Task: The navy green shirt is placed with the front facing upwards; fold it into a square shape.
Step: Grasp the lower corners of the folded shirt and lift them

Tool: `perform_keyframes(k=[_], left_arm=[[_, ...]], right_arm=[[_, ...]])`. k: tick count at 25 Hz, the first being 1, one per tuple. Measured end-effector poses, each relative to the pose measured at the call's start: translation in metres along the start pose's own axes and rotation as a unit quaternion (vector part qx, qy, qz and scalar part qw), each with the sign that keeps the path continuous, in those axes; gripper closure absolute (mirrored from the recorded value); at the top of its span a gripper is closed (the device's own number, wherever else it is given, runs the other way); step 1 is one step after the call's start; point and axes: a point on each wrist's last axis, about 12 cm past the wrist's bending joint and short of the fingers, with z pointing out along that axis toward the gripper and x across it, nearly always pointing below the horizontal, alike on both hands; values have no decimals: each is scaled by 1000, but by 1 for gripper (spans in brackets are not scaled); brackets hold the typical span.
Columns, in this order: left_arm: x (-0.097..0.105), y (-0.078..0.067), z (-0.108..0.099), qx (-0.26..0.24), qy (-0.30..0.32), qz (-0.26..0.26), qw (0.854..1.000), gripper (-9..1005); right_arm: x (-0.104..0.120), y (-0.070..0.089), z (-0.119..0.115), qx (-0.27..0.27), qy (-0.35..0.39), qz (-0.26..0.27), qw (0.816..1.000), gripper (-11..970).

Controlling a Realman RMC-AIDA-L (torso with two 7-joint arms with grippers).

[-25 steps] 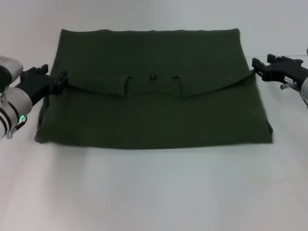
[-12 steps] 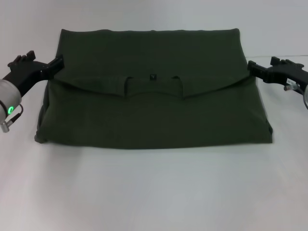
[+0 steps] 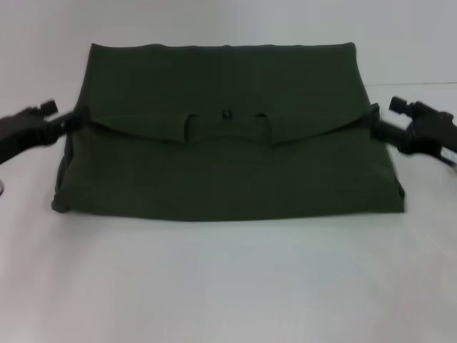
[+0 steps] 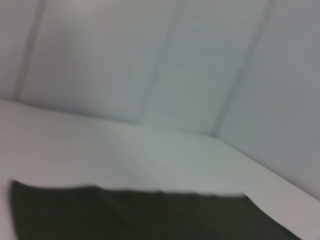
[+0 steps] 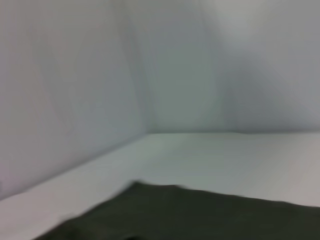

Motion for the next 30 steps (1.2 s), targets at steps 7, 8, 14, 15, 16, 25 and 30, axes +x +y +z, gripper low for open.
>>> perform_keyframes(k=[7, 8, 14, 15, 16, 25, 30], left_arm=[[4, 2, -27, 35, 104, 16, 994, 167], [4, 3, -27, 33, 112, 17, 993, 168], [3, 7, -24, 18, 167, 27, 985, 175], [3, 9, -23, 8, 185, 33, 982, 176], [3, 9, -23, 8, 185, 33, 982, 177], [11, 10, -12, -15, 232, 56, 971, 187], [12, 9, -10, -16, 239, 56, 969, 193]], right_arm=[[9, 40, -40, -189, 28, -84, 978, 165], [9, 45, -45, -215, 34, -92, 972, 165], [13, 59, -70, -282, 61, -97, 953, 164], [15, 59, -74, -279, 65, -93, 954, 164], [15, 59, -74, -279, 65, -93, 954, 164], [16, 60, -72, -280, 65, -88, 954, 176], [13, 59, -69, -277, 68, -82, 955, 178]])
